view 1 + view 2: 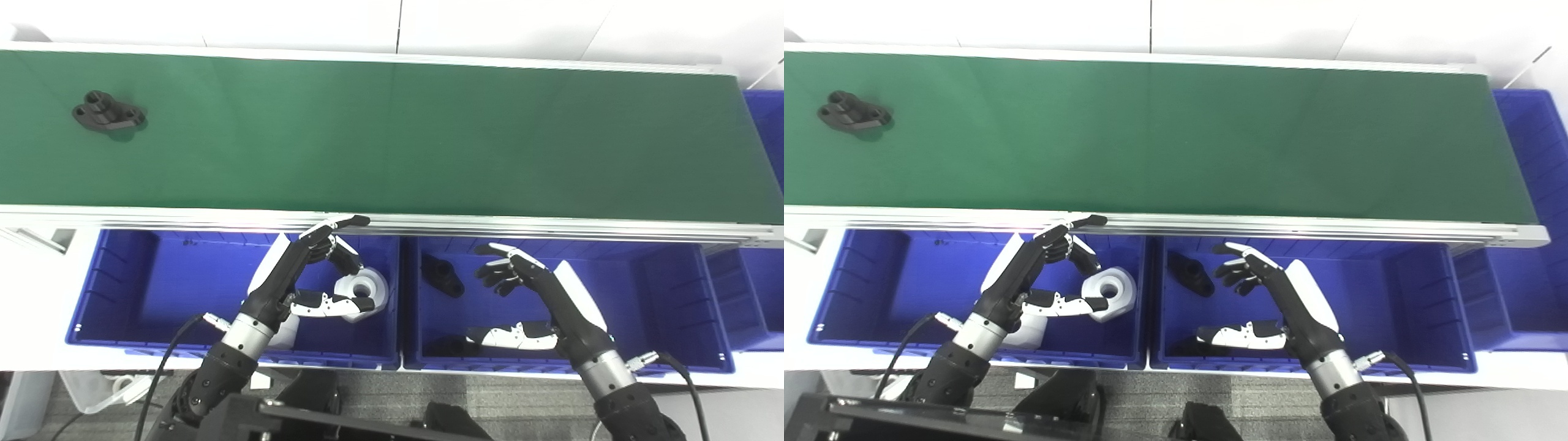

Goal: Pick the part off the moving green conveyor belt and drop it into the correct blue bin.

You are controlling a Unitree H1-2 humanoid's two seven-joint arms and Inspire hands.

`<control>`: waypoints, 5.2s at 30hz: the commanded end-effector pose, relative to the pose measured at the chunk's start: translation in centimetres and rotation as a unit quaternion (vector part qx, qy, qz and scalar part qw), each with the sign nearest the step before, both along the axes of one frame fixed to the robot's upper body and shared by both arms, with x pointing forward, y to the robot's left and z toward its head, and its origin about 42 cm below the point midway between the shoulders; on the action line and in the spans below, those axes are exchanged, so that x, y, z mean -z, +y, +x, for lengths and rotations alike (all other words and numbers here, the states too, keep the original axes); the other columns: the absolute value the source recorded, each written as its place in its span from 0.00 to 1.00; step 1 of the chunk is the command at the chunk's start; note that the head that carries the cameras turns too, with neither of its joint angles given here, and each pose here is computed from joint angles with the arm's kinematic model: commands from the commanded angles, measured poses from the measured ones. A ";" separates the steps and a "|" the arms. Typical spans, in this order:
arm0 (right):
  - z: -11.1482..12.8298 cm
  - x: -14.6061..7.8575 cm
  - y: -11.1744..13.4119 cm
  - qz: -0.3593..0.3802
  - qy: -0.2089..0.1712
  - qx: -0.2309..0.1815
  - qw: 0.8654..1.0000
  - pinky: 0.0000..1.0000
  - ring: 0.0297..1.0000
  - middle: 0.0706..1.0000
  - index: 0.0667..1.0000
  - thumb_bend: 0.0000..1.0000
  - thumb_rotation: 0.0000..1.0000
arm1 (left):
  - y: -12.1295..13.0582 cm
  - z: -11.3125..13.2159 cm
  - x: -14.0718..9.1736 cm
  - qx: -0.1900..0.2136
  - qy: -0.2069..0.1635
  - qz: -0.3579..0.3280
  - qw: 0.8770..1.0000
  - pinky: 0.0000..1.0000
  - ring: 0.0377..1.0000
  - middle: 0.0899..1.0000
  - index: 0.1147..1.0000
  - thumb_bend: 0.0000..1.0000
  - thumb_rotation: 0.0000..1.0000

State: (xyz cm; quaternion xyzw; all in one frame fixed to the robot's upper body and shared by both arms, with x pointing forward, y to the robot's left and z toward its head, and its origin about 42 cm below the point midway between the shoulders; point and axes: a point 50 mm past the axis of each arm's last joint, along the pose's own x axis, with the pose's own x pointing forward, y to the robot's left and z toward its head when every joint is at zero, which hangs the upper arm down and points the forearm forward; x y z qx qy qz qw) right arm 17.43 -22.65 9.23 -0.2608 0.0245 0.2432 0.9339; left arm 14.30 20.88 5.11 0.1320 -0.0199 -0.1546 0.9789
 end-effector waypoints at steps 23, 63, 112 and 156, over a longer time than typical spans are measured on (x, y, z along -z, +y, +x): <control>0.8 -0.8 0.4 -0.001 -0.028 0.005 1.000 0.68 0.81 0.88 0.95 0.83 0.34 | 1.0 0.2 -0.1 0.002 -0.014 -0.004 1.000 0.84 0.88 0.91 0.89 0.71 0.17; -1.0 2.6 -0.9 0.000 -0.037 0.009 0.999 0.68 0.80 0.86 0.95 0.83 0.34 | 0.4 -1.4 3.2 -0.006 0.018 0.008 1.000 0.80 0.87 0.89 0.88 0.75 0.21; -0.3 1.3 -4.6 0.103 -0.132 0.071 0.983 0.56 0.68 0.76 0.88 0.87 0.22 | -3.5 -0.8 4.7 -0.033 -0.012 0.008 0.999 0.67 0.75 0.78 0.77 0.87 0.13; 9.9 -11.3 2.6 0.055 -0.288 0.013 0.956 0.60 0.69 0.74 0.81 0.77 0.27 | -1.5 -3.7 2.2 -0.042 -0.021 -0.015 0.999 0.72 0.80 0.84 0.84 0.83 0.22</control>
